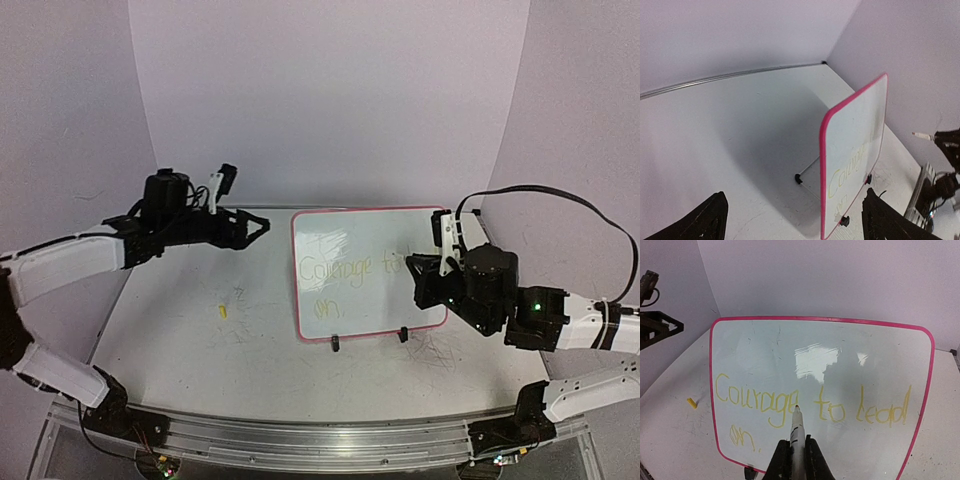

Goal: Write a sentence on the whiteboard
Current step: Pick up the pen cap.

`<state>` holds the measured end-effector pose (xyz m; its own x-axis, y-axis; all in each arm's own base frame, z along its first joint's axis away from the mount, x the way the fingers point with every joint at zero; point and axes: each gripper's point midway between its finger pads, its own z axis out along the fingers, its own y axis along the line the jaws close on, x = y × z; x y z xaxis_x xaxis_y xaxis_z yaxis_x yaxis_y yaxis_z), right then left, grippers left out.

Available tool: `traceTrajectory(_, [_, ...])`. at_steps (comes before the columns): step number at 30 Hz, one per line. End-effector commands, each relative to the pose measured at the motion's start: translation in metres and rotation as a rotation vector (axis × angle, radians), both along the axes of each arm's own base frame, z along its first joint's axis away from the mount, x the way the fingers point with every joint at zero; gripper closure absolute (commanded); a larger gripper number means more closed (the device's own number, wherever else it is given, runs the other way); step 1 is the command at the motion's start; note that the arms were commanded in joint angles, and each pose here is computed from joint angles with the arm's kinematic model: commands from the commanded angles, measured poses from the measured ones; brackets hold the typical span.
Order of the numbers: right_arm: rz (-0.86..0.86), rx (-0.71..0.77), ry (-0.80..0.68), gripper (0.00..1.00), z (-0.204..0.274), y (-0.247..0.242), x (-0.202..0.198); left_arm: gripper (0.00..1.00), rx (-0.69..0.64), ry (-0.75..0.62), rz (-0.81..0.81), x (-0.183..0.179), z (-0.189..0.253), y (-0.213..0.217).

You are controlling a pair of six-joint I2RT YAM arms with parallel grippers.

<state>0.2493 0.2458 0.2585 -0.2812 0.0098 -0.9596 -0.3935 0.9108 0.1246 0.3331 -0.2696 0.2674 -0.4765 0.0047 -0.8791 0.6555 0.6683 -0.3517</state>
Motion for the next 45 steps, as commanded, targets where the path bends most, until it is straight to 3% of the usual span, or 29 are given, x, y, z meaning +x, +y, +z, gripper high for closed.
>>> traceTrajectory(1, [0.050, 0.040, -0.052, 1.00, 0.015, 0.011, 0.003, 0.07, -0.121, 0.208, 0.482, -0.005, -0.021, 0.091])
traceTrajectory(3, [0.074, 0.032, -0.054, 1.00, 0.014, 0.017, 0.004, 0.13, -0.101, 0.317, 0.529, -0.006, -0.051, 0.100])
traceTrajectory(6, [0.092, 0.019, -0.058, 1.00, 0.013, 0.021, 0.004, 0.20, -0.026, 0.455, 0.473, -0.008, -0.093, 0.087])
traceTrajectory(13, [0.116, 0.056, -0.054, 1.00, 0.011, 0.021, -0.002, 0.18, 0.117, 0.476, 0.518, -0.006, -0.137, 0.100])
traceTrajectory(18, [0.132, 0.065, -0.049, 1.00, 0.009, 0.021, -0.004, 0.24, 0.156, 0.551, 0.562, -0.019, -0.170, 0.107])
traceTrajectory(22, [0.143, 0.061, -0.054, 1.00, 0.011, 0.023, -0.005, 0.28, 0.205, 0.502, 0.592, -0.027, -0.180, 0.112])
traceTrajectory(27, [0.151, 0.063, -0.059, 1.00, 0.015, 0.026, -0.005, 0.33, 0.182, 0.457, 0.568, -0.019, -0.186, 0.105])
traceTrajectory(33, [0.151, 0.082, -0.055, 1.00, 0.018, 0.025, -0.006, 0.36, 0.233, 0.524, 0.546, -0.009, -0.211, 0.090])
traceTrajectory(38, [0.153, 0.088, -0.046, 1.00, 0.016, 0.025, -0.006, 0.50, 0.274, 0.537, 0.548, -0.006, -0.220, 0.085])
traceTrajectory(45, [0.149, 0.084, -0.048, 1.00, 0.017, 0.025, -0.006, 0.85, 0.288, 0.506, 0.546, 0.000, -0.210, 0.081])
